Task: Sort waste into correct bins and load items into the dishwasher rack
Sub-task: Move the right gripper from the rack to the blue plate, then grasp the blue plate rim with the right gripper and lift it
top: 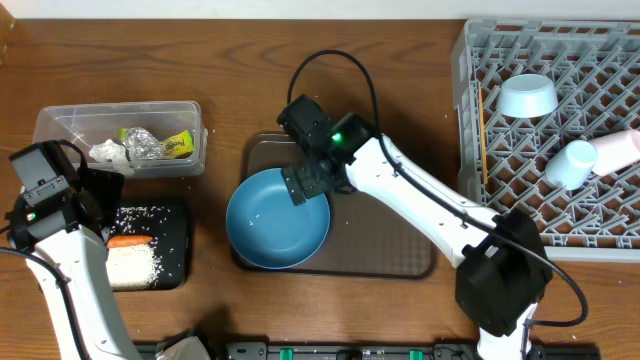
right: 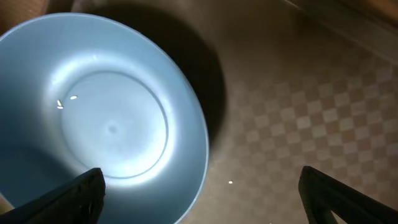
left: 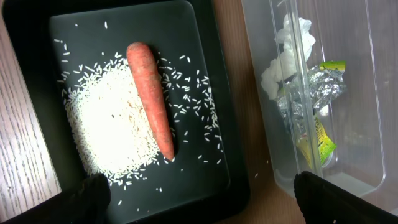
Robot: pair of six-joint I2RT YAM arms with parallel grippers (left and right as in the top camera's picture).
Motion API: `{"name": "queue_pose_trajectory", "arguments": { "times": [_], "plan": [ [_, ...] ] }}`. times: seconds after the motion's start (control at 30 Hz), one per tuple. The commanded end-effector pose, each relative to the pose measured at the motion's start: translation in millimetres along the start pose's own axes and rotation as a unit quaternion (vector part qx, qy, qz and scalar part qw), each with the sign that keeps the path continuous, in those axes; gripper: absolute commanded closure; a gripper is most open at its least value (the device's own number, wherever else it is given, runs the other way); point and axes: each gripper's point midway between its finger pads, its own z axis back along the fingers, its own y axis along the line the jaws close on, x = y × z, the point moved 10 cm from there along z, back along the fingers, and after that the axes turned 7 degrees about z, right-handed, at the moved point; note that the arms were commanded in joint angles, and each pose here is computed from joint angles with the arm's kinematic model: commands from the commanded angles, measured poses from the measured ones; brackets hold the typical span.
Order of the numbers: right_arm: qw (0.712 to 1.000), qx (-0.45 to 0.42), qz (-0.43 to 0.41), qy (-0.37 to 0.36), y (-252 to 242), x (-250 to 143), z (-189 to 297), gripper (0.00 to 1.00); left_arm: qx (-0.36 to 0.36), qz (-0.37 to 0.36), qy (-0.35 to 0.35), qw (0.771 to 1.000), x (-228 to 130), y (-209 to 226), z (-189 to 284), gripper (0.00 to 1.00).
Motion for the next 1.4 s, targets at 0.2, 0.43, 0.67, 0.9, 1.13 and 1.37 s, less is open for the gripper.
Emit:
{"name": "queue_pose_trajectory", "arguments": {
  "times": [0.2, 0.43, 0.67, 0.9, 1.13, 1.37],
  "plan": [
    [1.000, 0.004, 0.023, -0.003, 27, -6, -2, 0.03, -0.005, 0.001, -0.006, 1.000, 4, -2, 4, 0.02],
    [0.999, -0.032, 0.002, 0.004, 19, -4, -19, 0.03, -0.005, 0.001, -0.006, 1.000, 4, -2, 4, 0.02],
    [0.999, -0.029, -0.015, 0.004, 15, 1, -29, 0.04, -0.005, 0.001, -0.006, 1.000, 4, -2, 4, 0.02],
    [0.999, -0.034, -0.018, 0.028, 16, -3, -46, 0.14, -0.005, 0.001, -0.006, 1.000, 4, -2, 4, 0.02],
    [0.996, -0.053, -0.028, 0.069, 7, -8, -83, 0.18, -0.005, 0.001, -0.006, 1.000, 4, -2, 4, 0.02],
    [0.995, -0.056, -0.040, 0.077, -4, -7, -87, 0.47, -0.005, 0.001, -0.006, 1.000, 4, -2, 4, 0.02]
  ]
}}
